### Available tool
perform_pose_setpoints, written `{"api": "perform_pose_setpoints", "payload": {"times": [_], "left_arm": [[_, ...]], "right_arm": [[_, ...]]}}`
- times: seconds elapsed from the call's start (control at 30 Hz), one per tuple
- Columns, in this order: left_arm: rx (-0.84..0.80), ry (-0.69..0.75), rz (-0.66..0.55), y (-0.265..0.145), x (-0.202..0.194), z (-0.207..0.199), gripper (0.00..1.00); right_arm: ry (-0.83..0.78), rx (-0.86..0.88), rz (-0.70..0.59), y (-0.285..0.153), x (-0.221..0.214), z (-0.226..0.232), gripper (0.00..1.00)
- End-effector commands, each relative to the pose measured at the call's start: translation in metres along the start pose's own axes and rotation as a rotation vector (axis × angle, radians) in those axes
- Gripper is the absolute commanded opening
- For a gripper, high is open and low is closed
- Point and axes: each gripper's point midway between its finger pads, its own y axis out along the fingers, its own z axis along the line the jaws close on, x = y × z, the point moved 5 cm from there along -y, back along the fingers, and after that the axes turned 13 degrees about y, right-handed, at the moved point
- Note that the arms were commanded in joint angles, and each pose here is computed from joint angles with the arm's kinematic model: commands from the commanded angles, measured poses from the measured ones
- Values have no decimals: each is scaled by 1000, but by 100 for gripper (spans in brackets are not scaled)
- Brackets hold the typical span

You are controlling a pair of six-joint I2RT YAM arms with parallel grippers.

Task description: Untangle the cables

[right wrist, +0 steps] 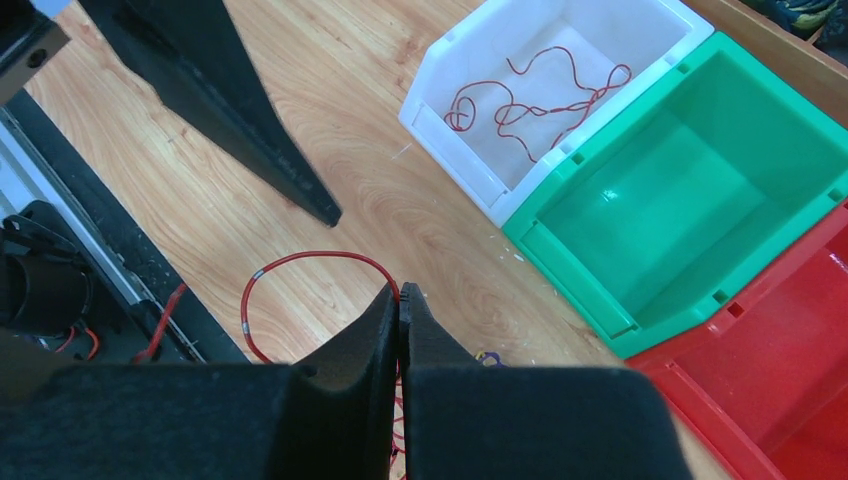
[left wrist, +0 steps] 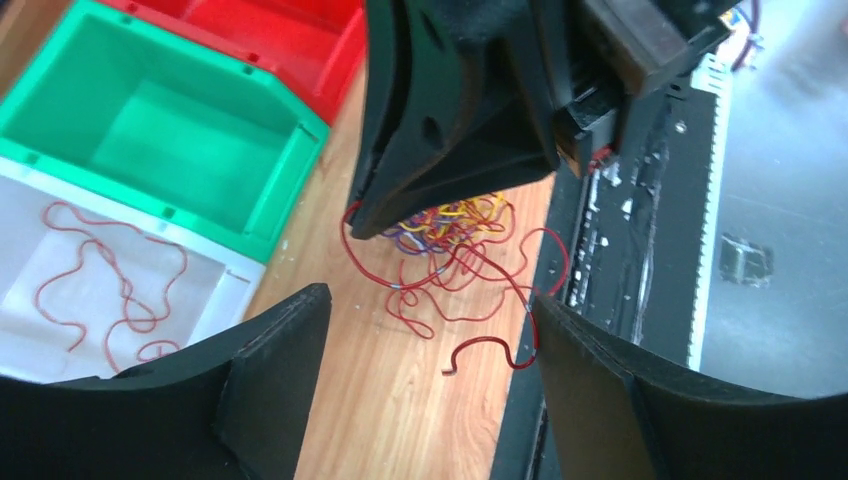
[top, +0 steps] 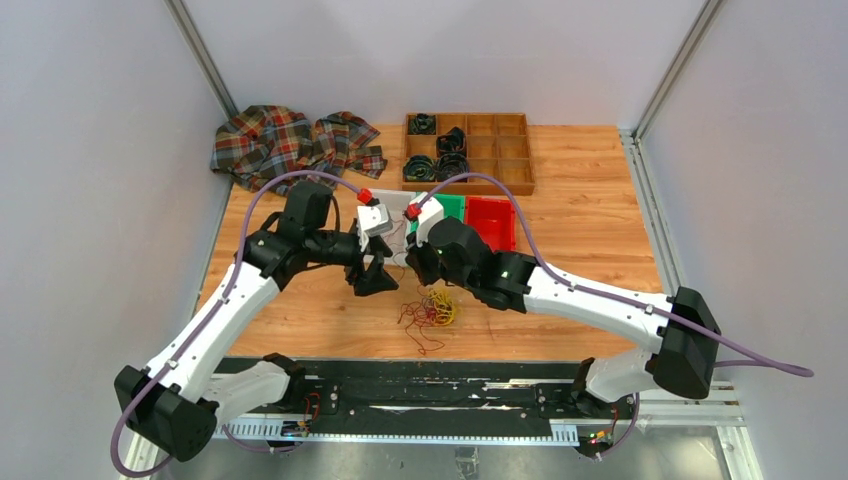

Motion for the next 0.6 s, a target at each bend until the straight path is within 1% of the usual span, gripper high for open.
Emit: {"api": "perform_pose_setpoints", "payload": {"times": [0.0,0.03,0.1,0.17,0.3,0.37,0.47,0.57], "left_arm": [[132,23,-95,-1,21,15,76],[125,6,-104,-1,22,14,76],[97,-59,-117,1,25,11,79],[89,-166,-146,3,29,10,83],[26,-418,-322,-2,46,11,87],[10,-523,-385,-4,48,14,88],[4,-579,-429,-7,51,14,88],[15,-602,-420,-4,45,14,88]], "right_arm": [[58,42,-58,2,14,5,1],[60,42,-56,3,12,5,1],[66,39,-63,4,9,3,1],[74,39,-76,3,7,1,1],[82,26,-107,2,6,-1,1],[83,23,-125,0,7,-2,1],[90,24,-161,-4,11,-2,1],[95,26,-184,-6,13,-1,1]]}}
